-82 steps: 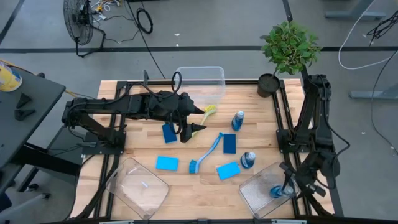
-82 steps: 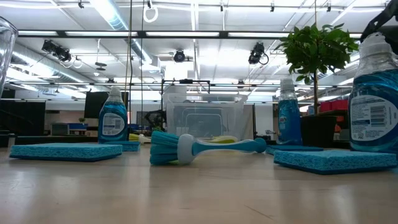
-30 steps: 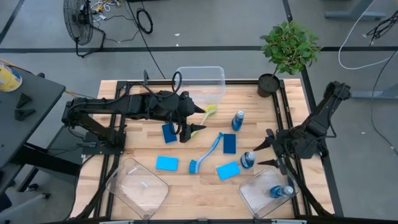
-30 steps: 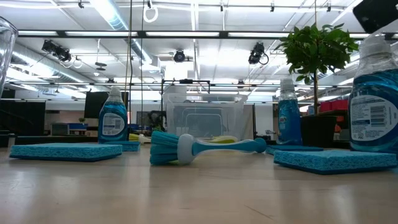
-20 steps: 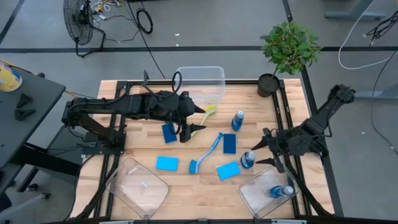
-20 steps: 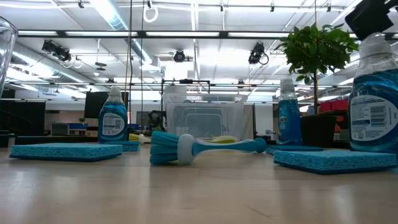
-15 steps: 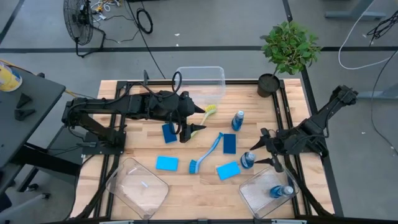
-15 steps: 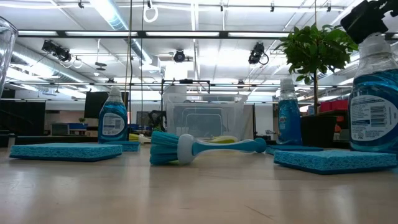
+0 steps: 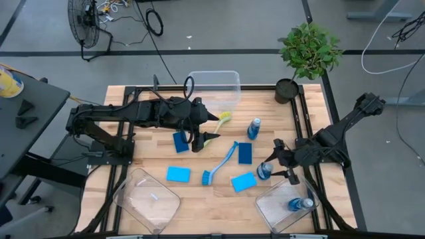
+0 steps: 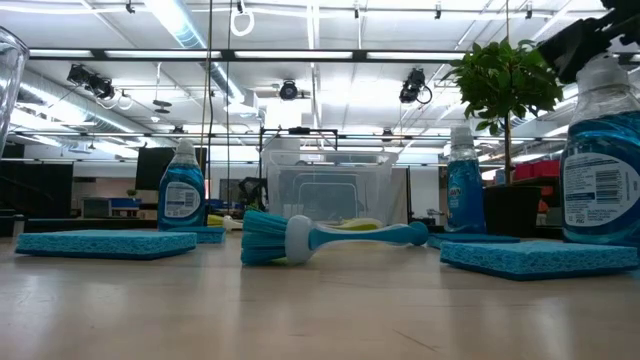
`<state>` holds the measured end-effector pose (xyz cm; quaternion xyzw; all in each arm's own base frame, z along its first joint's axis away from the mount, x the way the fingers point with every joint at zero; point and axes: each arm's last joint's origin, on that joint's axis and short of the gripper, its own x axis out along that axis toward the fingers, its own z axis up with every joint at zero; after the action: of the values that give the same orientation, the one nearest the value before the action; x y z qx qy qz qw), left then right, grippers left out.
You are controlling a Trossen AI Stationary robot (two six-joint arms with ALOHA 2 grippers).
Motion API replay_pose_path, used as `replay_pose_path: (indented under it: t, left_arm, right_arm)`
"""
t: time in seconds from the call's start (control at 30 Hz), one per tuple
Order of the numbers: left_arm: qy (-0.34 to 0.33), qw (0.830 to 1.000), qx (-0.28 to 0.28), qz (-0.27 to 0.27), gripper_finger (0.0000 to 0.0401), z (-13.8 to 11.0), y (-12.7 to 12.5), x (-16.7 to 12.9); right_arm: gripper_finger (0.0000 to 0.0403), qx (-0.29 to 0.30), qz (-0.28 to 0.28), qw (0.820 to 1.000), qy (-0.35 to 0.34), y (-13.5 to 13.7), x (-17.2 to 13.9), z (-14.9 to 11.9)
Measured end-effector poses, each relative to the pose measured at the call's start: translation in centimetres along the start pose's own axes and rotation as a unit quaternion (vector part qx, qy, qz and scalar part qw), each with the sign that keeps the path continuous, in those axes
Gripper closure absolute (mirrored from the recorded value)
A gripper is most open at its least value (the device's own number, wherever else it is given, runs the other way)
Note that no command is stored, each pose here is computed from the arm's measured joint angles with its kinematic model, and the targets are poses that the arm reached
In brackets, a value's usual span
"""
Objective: Pick & Place Kitchen Sink Supplies
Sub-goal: Put the blue dishwashing liquid into the bottom right transparent bin
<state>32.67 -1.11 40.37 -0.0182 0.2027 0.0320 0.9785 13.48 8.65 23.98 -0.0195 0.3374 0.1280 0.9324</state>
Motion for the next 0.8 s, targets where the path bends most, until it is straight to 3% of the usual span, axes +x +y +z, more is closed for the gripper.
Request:
replay_pose_path:
  t: [0.6, 0.8]
  left_arm:
    - [0.0, 1.0, 0.0, 0.0, 0.0103, 0.0, 0.0, 0.0]
    - [0.0, 1.0, 0.0, 0.0, 0.0103, 0.0, 0.0, 0.0]
  right_arm:
    - [0.0131, 0.005, -0.026, 0.999, 0.028, -0.76, 0.54, -0.28]
    - [0.0131, 0.001, -0.008, 0.999, 0.036, -0.78, 0.56, -0.34]
